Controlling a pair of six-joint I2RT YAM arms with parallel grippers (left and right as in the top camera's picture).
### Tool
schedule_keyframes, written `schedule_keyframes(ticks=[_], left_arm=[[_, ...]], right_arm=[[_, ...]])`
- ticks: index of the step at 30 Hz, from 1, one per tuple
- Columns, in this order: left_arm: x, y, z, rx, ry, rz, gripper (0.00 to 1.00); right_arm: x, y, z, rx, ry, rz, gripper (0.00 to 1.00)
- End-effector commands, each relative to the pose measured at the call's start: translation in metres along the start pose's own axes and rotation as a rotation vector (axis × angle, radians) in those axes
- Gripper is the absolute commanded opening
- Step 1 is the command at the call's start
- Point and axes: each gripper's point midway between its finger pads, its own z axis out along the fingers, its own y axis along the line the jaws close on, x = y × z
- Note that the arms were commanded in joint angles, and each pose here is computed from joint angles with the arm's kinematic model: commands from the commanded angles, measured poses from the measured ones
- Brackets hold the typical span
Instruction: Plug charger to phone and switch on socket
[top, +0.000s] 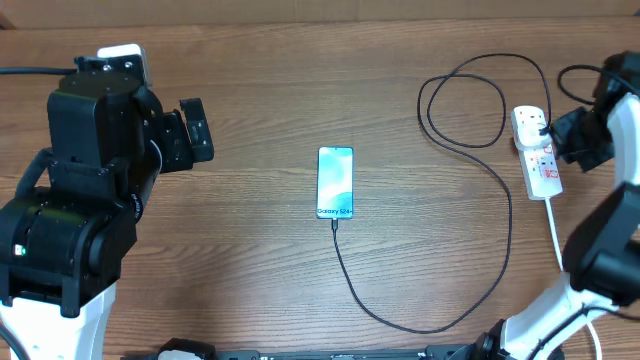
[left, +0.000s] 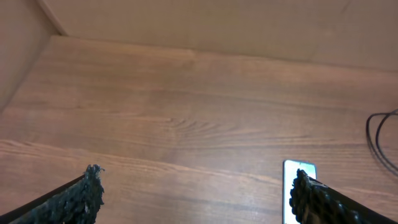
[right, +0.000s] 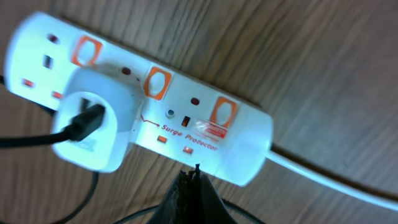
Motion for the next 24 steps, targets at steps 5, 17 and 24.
schedule_keyframes(ticks=[5, 17, 24], left_arm=[[0.001, 0.008, -0.012, -0.015, -0.024, 0.003, 1.00], [0.000, 0.030, -0.095, 0.038, -0.231, -0.056, 1.00], [0.008, 0.046, -0.144, 0.070, -0.356, -0.092, 1.00]], right_arm=[[-0.015, 0.023, 0.017, -0.069, -0.026, -0.050, 0.04], [-0.022, 0.034, 0.038, -0.099, -0.026, -0.052, 0.04], [-0.028, 0.039, 0.038, -0.118, -0.049, -0.050, 0.04]])
